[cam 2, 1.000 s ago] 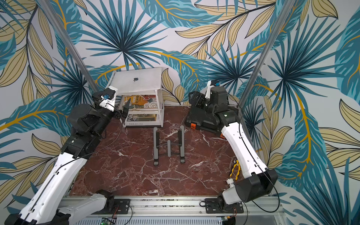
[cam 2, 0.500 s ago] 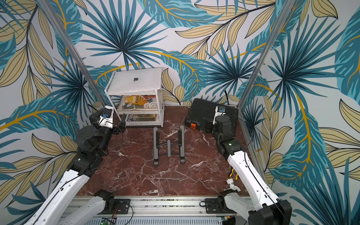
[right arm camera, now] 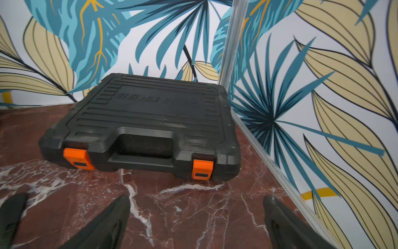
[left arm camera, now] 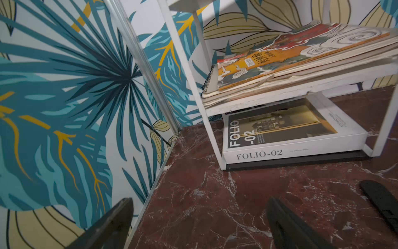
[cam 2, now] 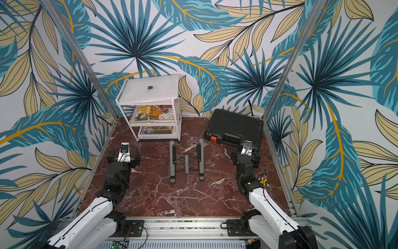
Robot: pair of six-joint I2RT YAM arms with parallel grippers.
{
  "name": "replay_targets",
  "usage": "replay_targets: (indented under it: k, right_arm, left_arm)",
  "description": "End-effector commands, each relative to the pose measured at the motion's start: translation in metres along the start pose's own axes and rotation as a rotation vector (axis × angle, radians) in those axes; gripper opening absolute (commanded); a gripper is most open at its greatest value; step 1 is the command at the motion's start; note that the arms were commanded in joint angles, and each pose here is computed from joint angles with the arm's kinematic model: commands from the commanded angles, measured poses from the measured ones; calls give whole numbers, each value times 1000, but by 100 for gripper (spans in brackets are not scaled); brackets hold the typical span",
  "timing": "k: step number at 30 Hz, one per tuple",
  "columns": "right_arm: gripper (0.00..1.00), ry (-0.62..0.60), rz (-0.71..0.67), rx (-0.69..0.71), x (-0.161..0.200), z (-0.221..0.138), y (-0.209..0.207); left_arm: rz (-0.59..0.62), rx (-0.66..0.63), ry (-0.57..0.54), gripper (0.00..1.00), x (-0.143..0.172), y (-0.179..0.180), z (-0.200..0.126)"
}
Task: Close the laptop lid and set it aside
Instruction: Reset both arms
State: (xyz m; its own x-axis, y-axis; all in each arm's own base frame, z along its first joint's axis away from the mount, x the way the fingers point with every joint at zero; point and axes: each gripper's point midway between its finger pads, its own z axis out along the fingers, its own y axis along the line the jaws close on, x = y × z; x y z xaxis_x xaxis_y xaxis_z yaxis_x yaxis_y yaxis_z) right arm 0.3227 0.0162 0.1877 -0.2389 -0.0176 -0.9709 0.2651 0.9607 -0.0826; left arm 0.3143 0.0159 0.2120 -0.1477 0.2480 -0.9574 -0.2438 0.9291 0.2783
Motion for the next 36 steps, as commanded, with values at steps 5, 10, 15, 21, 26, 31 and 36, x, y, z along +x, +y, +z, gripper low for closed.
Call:
replay_targets:
  k: [5,10,15,21,26,31,36]
  right_arm:
    - [99,-43,41,141,21,8,-37]
    - [99,-42,115,131,40,20,-50]
    - [100,-62,129,162,39,30,-61]
    - [100,-116,137,146,39,51,-59]
    - [100,-81,80,57,42,66,-38]
    - [100,-22,-38,-151,55,83,5]
    - [100,21,-35,-148,57,89,6]
  left_arm:
    - [-80,-40,-10,100,15,7,14]
    - [-60,6,13,100,30,-7,29]
    - [-92,-4,-2,100,45,-10,47]
    - [-86,-12,85,100,54,-9,65]
    - [-83,19,70,100,54,-14,63]
    - [-83,35,36,100,51,-15,57]
    - [-114,23,9,100,51,-11,49]
